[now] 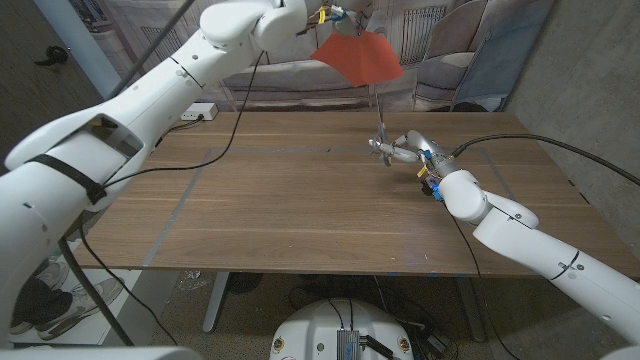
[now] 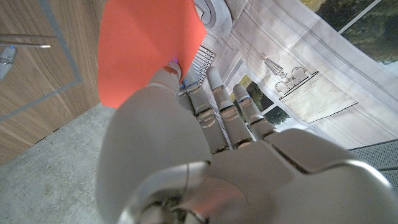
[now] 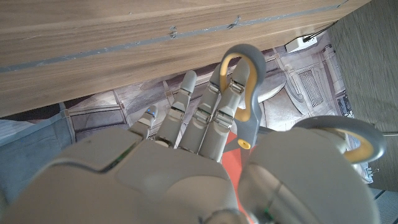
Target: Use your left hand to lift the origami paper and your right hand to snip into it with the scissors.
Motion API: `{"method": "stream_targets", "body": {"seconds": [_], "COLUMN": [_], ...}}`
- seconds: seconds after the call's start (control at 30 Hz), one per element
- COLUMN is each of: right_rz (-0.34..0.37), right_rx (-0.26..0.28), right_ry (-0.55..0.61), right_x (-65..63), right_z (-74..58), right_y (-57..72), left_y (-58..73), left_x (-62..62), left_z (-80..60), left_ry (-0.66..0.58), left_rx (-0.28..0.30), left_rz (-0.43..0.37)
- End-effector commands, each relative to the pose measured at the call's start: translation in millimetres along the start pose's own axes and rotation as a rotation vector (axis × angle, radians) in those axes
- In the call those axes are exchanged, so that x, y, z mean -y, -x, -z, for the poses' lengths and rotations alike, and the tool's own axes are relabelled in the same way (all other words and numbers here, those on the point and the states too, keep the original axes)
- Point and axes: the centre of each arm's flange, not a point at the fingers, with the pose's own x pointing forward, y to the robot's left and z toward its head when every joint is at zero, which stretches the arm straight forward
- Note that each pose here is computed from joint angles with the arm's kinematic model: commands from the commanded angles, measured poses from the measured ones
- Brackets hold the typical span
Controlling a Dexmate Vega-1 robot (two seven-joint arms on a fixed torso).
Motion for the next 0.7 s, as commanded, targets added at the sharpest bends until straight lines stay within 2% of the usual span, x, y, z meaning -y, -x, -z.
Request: {"method": "stream_targets", "body": {"seconds": [0.03, 0.07, 0.1, 0.13, 0.17, 0.2, 0.23, 0.27, 0.3, 0.33, 0.37, 0.4, 0.43, 0.47, 0.5, 0.53, 0.57, 0.6, 0.63, 0.67, 0.7], "right_rz": [-0.005, 0.025, 0.031, 0.050, 0.043, 0.023, 0.067, 0.039, 0.026, 0.039, 0.036, 0.030, 0.030, 0.034, 0.026, 0.023, 0.031, 0.029, 0.026, 0.029, 0.027], "right_rx": [-0.092, -0.126, -0.128, -0.172, -0.176, -0.143, -0.191, -0.200, -0.155, -0.147, -0.177, -0.143, -0.138, -0.171, -0.154, -0.176, -0.187, -0.168, -0.185, -0.203, -0.184], "right_ry": [0.116, 0.173, 0.180, 0.215, 0.219, 0.168, 0.230, 0.242, 0.175, 0.170, 0.206, 0.166, 0.162, 0.204, 0.179, 0.202, 0.218, 0.172, 0.203, 0.217, 0.193], "right_x": [-4.8, -8.9, -10.7, -12.5, -12.8, -12.2, -14.8, -13.9, -14.5, -14.8, -13.8, -13.8, -13.8, -15.1, -15.4, -15.6, -16.6, -17.0, -16.8, -17.8, -18.6], "right_z": [-8.7, -12.4, -12.5, -14.5, -12.8, -9.3, -11.7, -12.7, -10.3, -10.2, -12.6, -10.0, -10.0, -12.3, -10.8, -12.2, -11.6, -8.2, -8.8, -9.4, -7.6], "right_y": [-0.6, -1.1, -1.9, -2.6, -3.9, -4.8, -4.2, -5.8, -6.4, -5.8, -6.3, -6.7, -6.7, -7.2, -7.5, -7.6, -8.0, -8.1, -8.3, -9.0, -9.6], "left_y": [0.4, -0.6, -2.7, -3.4, -4.5, -5.2, -8.0, -6.8, -7.1, -10.6, -10.8, -9.2, -9.2, -11.3, -10.8, -12.8, -12.2, -11.1, -13.8, -12.4, -11.0], "left_x": [-10.5, -11.7, -12.0, -11.2, -9.8, -8.6, -6.9, -4.1, -4.5, -4.5, -2.6, -3.7, -3.7, -3.2, -3.3, -4.9, -4.8, -5.7, -5.4, -3.6, -5.1], "left_z": [9.8, 11.9, 12.8, 13.6, 14.4, 14.4, 14.3, 14.0, 12.8, 11.8, 12.2, 10.2, 10.2, 13.0, 13.7, 14.2, 14.5, 14.7, 16.5, 17.5, 17.0], "left_ry": [0.189, 0.223, 0.238, 0.252, 0.270, 0.275, 0.273, 0.279, 0.259, 0.228, 0.247, 0.231, 0.230, 0.276, 0.294, 0.282, 0.276, 0.264, 0.287, 0.325, 0.309], "left_rx": [0.009, 0.008, 0.011, 0.010, 0.012, 0.014, 0.013, 0.021, 0.019, 0.019, 0.027, 0.029, 0.029, 0.042, 0.046, 0.049, 0.050, 0.040, 0.044, 0.055, 0.049], "left_rz": [0.043, 0.059, 0.097, 0.107, 0.125, 0.137, 0.197, 0.169, 0.176, 0.245, 0.247, 0.217, 0.215, 0.255, 0.246, 0.299, 0.294, 0.276, 0.337, 0.312, 0.282]}}
